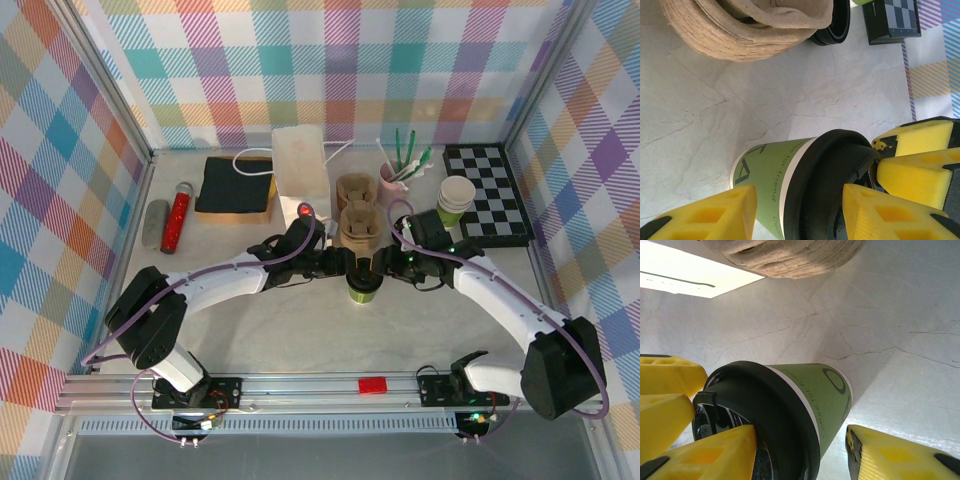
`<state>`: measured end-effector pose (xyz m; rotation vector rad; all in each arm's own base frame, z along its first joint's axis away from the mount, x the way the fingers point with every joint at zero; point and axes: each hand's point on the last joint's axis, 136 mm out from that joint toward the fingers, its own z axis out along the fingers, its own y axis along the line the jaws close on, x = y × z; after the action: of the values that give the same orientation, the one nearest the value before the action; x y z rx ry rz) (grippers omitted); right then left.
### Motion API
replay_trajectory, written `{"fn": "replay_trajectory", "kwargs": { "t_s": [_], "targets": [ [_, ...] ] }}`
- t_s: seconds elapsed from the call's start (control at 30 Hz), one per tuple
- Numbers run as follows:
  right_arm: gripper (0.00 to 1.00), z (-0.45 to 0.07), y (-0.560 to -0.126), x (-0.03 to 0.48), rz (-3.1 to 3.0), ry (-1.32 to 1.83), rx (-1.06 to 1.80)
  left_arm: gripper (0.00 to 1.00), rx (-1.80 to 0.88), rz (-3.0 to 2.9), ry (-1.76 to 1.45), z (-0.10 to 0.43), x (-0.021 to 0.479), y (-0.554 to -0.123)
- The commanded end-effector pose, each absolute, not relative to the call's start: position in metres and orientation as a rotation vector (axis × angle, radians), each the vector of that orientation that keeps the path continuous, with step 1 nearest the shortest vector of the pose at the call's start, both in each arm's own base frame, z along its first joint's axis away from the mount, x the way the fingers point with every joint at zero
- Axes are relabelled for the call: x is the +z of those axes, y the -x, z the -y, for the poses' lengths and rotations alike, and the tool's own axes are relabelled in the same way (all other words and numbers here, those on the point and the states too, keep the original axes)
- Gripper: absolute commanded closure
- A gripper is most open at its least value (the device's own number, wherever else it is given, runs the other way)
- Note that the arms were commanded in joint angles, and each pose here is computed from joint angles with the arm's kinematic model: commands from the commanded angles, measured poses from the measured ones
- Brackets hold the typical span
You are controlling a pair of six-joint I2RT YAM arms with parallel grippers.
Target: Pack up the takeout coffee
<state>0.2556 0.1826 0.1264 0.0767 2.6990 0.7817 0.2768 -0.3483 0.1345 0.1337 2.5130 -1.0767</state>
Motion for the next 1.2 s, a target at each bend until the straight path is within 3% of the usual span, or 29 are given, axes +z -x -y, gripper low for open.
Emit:
{"fn": "replay_trajectory", "kwargs": {
  "t_s": [0.0,0.97,1.17],
  "targets": [
    [0.51,-0.177,-0.245,0.113,-2.739,-0.114,0.772,0.52,-1.011,-2.579,-0.128,0.342,0.111,-0.266],
    [0.56,-0.157,-0.207,0.056,-2.819,-0.247,0.738,0.56,-0.902,-2.683,-0.076,0.323,0.055,-0.237],
    [0.55,-0.16,-0.21,0.068,-2.794,-0.231,0.768,0.54,-0.93,-2.648,-0.088,0.327,0.072,-0.24]
  ]
}}
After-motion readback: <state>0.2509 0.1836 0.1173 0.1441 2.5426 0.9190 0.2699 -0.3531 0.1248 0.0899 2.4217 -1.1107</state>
